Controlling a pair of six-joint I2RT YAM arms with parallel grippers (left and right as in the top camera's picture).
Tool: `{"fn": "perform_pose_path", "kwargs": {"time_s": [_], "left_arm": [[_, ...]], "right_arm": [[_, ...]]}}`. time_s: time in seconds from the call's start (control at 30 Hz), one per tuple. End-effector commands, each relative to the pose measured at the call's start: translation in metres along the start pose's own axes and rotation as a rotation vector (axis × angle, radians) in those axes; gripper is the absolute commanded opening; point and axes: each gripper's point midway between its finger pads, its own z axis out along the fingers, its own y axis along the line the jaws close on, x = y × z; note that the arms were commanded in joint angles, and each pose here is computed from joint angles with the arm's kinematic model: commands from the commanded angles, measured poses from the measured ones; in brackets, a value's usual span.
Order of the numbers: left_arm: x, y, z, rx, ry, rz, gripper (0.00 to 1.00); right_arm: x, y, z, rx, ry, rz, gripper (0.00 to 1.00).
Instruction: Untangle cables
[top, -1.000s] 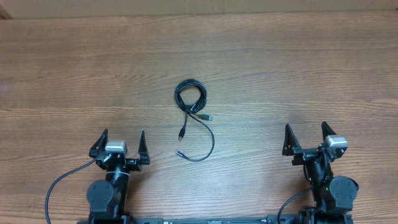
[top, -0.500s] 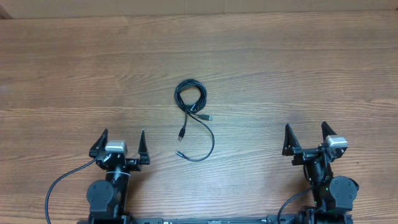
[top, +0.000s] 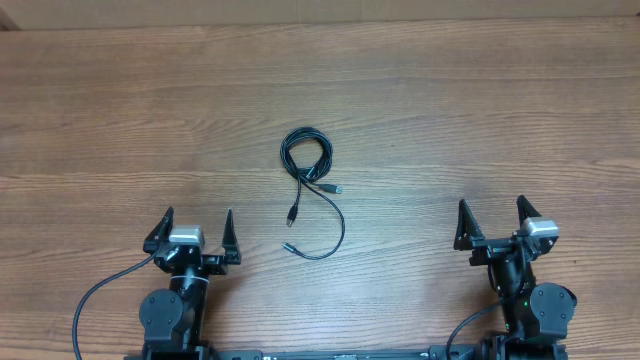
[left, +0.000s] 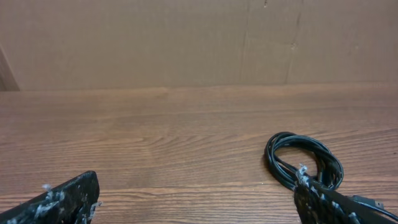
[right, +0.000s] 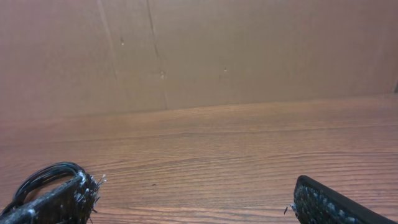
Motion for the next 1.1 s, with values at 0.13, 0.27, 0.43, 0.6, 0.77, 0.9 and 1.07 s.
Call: {"fn": "perform_pose_path", "kwargs": {"time_s": [0.13, 0.27, 0.43, 0.6, 0.77, 0.9, 1.07], "left_arm": [[0.0, 0.001, 0.0, -0.005, -0.005, -0.013, 1.0], [-0.005, 0.001, 0.0, -0.002, -0.025, -0.013, 1.0], [-0.008, 0.001, 0.0, -0.002, -0.036, -0.013, 1.0], [-0.011, 0.001, -0.001, -0.003, -0.039, -0.032, 1.0], [-0.015, 0.001, -0.002, -0.002, -0.042, -0.063, 1.0], [-0.018, 0.001, -0.005, -0.003, -0.024, -0.066, 1.0], [-0.024, 0.001, -0.008, -0.007, 0.01, -0.067, 1.0]], "right_arm": [[0.004, 0.002, 0.001, -0.011, 0.004, 0.0, 1.0], [0.003, 0.002, 0.001, -0.014, 0.004, 0.007, 1.0], [0.003, 0.002, 0.001, -0.01, 0.003, 0.007, 1.0], [0.003, 0.0, 0.0, 0.003, 0.008, 0.009, 1.0], [-0.004, -0.007, -0.002, 0.051, 0.027, 0.013, 1.0], [-0.013, -0.006, -0.002, 0.051, 0.03, 0.014, 1.0], [-0.019, -0.005, 0.0, 0.056, 0.067, 0.028, 1.0]]}}
